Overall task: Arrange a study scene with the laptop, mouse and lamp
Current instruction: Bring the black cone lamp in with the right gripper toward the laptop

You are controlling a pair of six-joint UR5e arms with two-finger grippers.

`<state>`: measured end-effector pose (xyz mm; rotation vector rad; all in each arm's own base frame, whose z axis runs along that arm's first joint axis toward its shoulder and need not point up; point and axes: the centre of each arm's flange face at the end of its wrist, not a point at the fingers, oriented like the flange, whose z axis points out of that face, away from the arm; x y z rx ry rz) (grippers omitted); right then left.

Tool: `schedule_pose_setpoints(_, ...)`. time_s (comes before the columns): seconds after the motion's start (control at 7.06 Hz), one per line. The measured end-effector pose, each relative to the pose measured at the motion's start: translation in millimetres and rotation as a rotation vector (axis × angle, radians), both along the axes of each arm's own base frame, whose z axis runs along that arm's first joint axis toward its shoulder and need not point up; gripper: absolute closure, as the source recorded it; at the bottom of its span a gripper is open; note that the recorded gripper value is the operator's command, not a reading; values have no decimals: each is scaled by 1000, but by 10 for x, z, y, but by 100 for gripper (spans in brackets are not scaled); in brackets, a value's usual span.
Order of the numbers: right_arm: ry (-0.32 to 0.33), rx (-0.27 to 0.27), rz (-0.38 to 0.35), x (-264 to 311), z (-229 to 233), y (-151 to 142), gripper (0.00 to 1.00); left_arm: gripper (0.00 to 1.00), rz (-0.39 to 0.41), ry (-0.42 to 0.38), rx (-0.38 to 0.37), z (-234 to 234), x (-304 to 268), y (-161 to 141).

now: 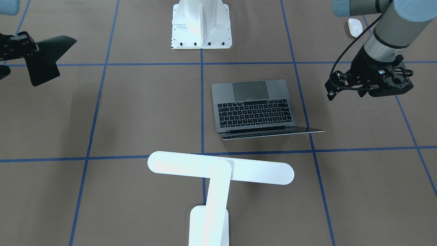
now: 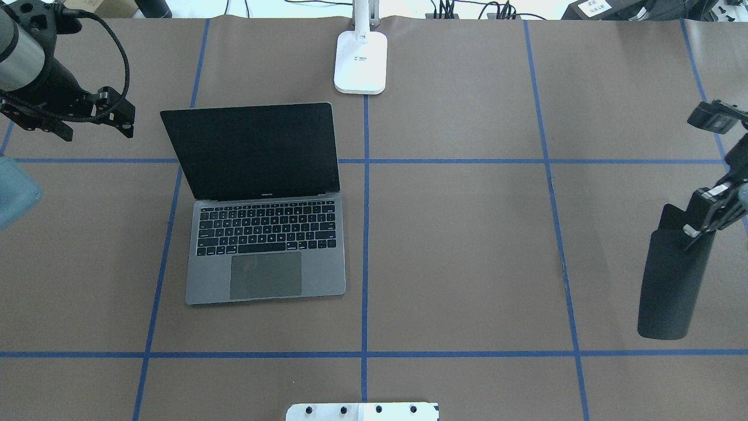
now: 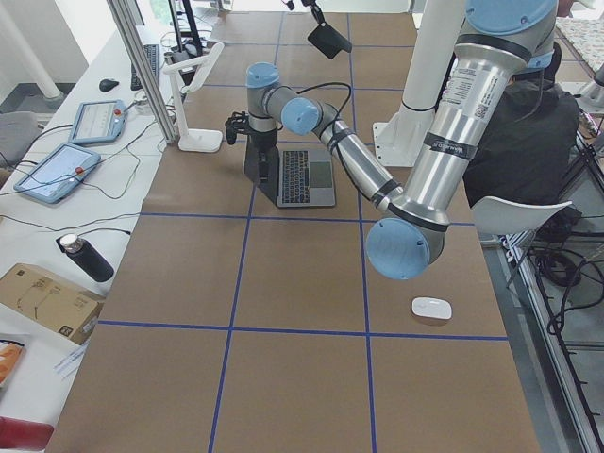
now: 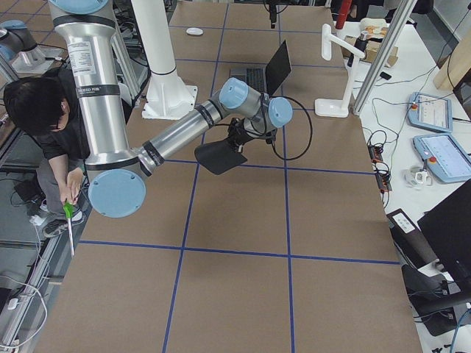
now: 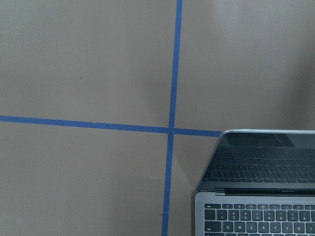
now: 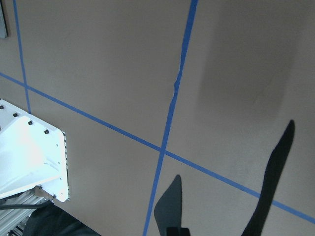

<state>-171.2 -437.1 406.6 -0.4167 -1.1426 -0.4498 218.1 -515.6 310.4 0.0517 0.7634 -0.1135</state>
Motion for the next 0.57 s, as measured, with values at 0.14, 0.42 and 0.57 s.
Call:
schedule_pose_setpoints(0.14, 20, -15, -46, -404, -238, -18, 100, 0, 0, -4, -6, 61, -10, 8)
schedule_pose_setpoints(0.42, 61, -52, -100, -1054, -559, -53, 100, 0, 2, 0, 2, 291, -34, 57)
schedule_pose_setpoints(0.57, 79, -64, -103, -1343, -623, -119, 100, 0, 2, 5, 8, 387, -49, 84)
